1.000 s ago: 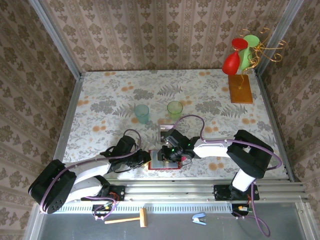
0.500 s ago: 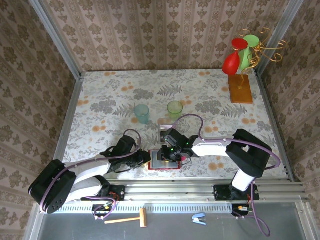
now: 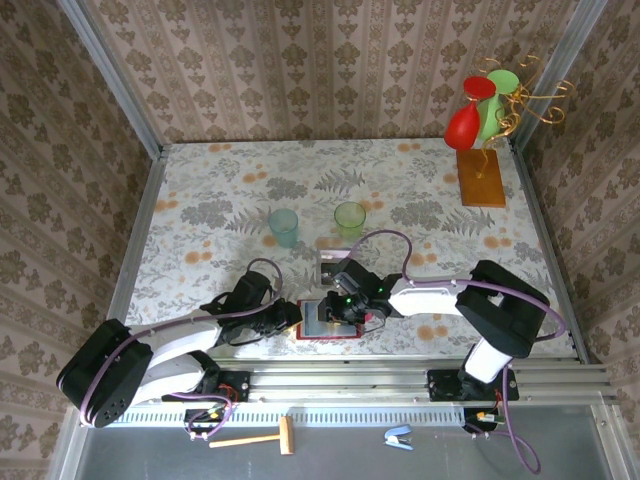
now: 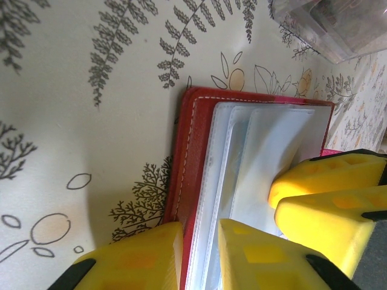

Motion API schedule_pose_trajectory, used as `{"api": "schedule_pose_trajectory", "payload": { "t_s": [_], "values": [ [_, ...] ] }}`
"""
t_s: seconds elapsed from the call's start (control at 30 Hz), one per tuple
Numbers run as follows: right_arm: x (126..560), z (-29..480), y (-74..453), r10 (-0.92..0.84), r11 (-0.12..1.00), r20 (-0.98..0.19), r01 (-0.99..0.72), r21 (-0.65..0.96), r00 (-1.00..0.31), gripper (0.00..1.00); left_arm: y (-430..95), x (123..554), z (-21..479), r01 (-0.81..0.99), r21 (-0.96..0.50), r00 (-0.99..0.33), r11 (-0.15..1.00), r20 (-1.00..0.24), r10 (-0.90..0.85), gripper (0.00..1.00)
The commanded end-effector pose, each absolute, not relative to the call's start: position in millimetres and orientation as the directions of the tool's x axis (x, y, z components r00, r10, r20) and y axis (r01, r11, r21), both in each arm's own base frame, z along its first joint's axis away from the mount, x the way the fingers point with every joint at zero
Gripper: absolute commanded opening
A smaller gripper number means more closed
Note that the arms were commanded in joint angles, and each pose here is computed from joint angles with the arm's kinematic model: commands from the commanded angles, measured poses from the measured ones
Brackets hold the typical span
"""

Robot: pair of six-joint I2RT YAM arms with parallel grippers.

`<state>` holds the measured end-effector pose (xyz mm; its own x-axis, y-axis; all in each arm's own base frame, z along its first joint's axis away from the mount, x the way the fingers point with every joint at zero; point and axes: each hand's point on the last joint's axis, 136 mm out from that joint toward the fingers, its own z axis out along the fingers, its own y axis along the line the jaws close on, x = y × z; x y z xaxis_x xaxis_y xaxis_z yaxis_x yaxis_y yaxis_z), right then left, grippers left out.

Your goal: Take the credit cards out of the card holder

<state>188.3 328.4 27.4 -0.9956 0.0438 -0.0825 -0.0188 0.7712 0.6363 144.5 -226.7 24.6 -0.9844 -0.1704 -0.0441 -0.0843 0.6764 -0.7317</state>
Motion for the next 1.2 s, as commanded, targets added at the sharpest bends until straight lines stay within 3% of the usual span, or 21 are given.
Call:
{"api": "schedule_pose_trajectory", "payload": {
  "t_s": [0.0,0.57,1.17],
  "values": [
    [189,29,324,0.065,0.750,-0.086,-0.008,0.662,-0.994,0.24,-219,137,13,-0.108,-0.699,-0.985,0.707,-0.022,-0.172,0.24],
    [188,17,318,0.095,0.692,-0.060,0.022,0.721,-0.994,0.21,-242,155,55,-0.051,-0.738,-0.986,0.673,-0.068,-0.150,0.28],
    [187,9,312,0.119,0.660,-0.035,0.052,0.749,-0.992,0.20,-257,155,37,-0.074,-0.730,-0.991,0.680,-0.020,-0.130,0.29]
  ]
}}
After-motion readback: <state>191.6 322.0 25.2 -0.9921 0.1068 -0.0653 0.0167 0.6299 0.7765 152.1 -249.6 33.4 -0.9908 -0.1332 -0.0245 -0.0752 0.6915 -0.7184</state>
